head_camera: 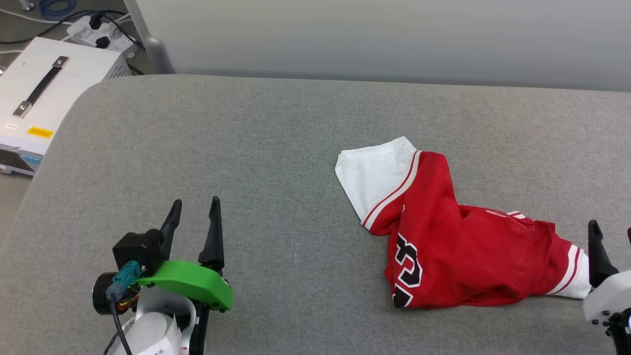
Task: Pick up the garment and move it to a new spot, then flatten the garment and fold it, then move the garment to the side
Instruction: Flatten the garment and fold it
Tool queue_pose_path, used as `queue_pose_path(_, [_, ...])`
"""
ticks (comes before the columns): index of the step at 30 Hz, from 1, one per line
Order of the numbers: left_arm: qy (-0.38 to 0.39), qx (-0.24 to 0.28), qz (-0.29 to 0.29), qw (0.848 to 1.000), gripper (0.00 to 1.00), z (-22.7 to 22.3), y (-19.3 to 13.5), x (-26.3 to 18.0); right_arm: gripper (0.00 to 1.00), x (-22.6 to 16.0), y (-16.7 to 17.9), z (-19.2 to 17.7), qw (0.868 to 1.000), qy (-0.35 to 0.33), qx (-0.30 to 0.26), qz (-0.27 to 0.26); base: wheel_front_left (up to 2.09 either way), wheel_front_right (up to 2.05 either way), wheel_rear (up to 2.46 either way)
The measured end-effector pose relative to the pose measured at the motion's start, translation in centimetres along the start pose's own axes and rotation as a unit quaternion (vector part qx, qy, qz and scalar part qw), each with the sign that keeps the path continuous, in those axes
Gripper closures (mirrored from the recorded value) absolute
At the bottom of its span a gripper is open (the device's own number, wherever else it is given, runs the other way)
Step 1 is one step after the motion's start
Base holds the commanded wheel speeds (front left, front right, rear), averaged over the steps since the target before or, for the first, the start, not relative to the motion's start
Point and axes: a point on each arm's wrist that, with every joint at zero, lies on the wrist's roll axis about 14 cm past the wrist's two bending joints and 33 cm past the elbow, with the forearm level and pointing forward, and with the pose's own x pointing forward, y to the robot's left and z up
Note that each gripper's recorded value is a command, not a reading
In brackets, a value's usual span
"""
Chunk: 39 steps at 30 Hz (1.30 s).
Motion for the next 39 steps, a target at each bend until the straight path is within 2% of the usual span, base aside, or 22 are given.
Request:
queue_pose_path(6, [0.009,0.005,0.007,1.000,0.00,0.2,0.7,-0.6,0.00,-1.6,3.8,1.3,0.998,-0.045,-0.011,0.049,0.00,0.00,0.00])
queue_pose_path(14, [0.032,0.014,0.004,0.999,0.00,0.2,1.1,-0.8,0.00,-4.0,6.4,3.4,0.993,-0.088,-0.011,0.081,0.00,0.00,0.00])
queue_pose_path(21, [0.088,0.027,-0.052,0.994,0.00,-1.1,-1.9,0.6,0.00,-5.3,7.4,4.8,0.989,-0.112,-0.008,0.094,0.00,0.00,0.00])
queue_pose_path(28, [0.172,0.041,-0.153,0.972,0.00,-2.4,-8.7,4.2,0.00,-4.7,6.9,4.2,0.992,-0.098,-0.008,0.084,0.00,0.00,0.00])
queue_pose_path(35, [0.287,0.066,-0.200,0.934,0.00,-6.2,-13.2,6.5,0.00,-3.7,6.7,4.3,0.992,-0.095,-0.006,0.078,0.00,0.00,0.00])
queue_pose_path(39, [0.330,0.087,-0.208,0.917,0.00,-7.9,-14.2,8.5,0.00,-2.9,6.6,4.0,0.993,-0.091,-0.003,0.074,0.00,0.00,0.00])
